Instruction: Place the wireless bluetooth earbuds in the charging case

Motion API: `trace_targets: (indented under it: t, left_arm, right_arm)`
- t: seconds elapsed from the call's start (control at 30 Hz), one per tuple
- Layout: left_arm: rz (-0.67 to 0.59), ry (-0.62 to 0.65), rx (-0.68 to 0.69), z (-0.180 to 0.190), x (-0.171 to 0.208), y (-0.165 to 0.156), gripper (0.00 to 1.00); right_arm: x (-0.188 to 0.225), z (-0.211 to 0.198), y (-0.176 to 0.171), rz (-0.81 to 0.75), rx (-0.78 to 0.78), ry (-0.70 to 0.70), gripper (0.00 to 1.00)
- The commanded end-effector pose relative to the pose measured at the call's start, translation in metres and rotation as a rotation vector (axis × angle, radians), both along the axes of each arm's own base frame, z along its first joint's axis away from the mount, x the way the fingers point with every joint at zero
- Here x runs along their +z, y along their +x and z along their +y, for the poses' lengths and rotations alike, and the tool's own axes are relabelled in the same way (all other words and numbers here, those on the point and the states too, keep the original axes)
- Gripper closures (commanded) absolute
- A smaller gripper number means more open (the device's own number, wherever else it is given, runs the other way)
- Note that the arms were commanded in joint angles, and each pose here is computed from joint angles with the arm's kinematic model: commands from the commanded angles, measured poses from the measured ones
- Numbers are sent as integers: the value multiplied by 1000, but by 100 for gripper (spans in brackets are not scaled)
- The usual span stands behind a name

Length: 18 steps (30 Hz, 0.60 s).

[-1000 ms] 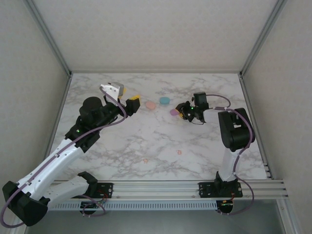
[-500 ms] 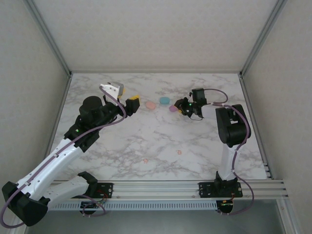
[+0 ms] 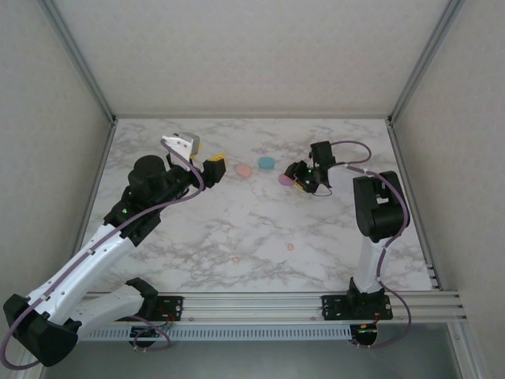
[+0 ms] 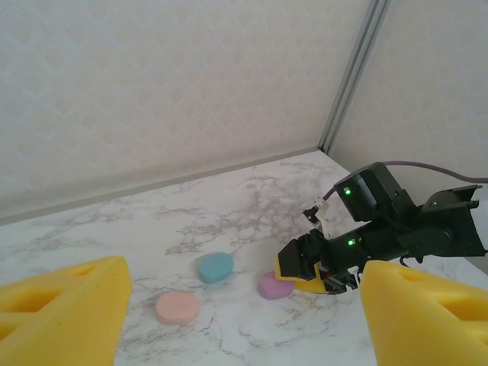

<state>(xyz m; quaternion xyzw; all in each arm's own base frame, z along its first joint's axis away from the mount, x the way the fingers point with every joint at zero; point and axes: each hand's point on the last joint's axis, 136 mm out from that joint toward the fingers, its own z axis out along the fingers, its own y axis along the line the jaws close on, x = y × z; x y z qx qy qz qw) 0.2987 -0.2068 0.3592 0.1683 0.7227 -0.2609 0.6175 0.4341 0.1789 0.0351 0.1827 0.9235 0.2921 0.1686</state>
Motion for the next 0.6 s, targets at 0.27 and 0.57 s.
trace_targets:
  t: [0.27, 0.57]
  left_arm:
    - [18, -12, 140, 28, 7, 11, 19]
    - [136, -79, 279, 61, -11, 26, 14]
  right_arm:
    - [76, -7, 13, -182, 122, -181, 36]
    - [81, 99, 10, -364, 693, -354, 37]
